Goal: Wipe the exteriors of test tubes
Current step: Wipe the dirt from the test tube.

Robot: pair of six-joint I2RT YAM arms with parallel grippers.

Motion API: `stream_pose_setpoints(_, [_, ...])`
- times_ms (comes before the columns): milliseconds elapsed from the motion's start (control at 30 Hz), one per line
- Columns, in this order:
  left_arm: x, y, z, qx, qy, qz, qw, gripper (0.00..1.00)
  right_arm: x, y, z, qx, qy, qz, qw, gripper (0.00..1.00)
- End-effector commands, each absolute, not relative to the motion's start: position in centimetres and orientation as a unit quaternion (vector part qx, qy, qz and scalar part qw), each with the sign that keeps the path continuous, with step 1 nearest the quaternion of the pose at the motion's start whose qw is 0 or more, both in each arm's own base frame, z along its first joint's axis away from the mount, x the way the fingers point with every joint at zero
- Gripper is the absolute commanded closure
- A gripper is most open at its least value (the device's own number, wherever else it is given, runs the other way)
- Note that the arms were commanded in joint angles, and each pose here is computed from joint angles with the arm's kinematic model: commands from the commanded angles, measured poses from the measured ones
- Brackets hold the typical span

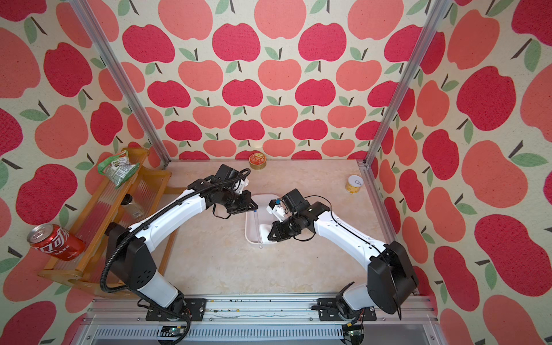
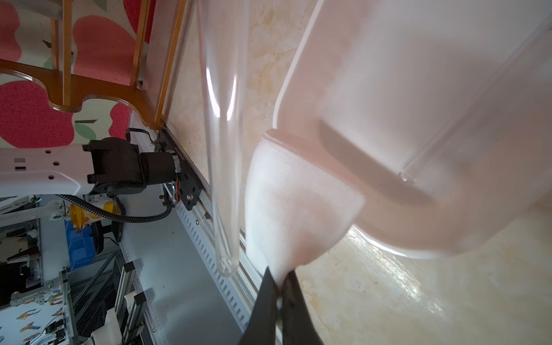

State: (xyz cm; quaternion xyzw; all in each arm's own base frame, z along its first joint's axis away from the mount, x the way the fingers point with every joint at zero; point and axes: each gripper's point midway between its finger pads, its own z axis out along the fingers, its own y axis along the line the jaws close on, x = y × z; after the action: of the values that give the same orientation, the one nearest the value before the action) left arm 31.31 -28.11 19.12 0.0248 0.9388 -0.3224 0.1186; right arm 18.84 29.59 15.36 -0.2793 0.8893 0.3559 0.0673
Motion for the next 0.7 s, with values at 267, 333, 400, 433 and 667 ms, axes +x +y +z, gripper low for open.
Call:
stream_pose_setpoints(267, [30.7,-28.8,18.9,0.025,0.936,-0.331,0.116,0.95,23.1,31.2,18.3,-0.282,0.881,0.363,0.115,1.00])
stream_pose_setpoints(333, [30.6,-28.9,18.9,0.026,0.936,-0.331,0.116,0.95,23.4,31.3,18.5,-0.281,0.880,0.364,0.117,1.00])
stream_pose_setpoints(400, [30.6,-28.9,18.9,0.027,0.936,-0.332,0.115,0.95,23.5,31.5,18.7,-0.282,0.879,0.366,0.118,1.00])
stream_pose_setpoints(433, [30.5,-28.9,18.8,0.027,0.936,-0.331,0.114,0.95,23.4,31.6,18.7,-0.284,0.877,0.369,0.117,1.00])
stream_pose_setpoints(667, [30.7,-28.9,19.0,0.028,0.936,-0.330,0.117,0.95,22.3,31.4,18.3,-0.291,0.870,0.384,0.103,1.00])
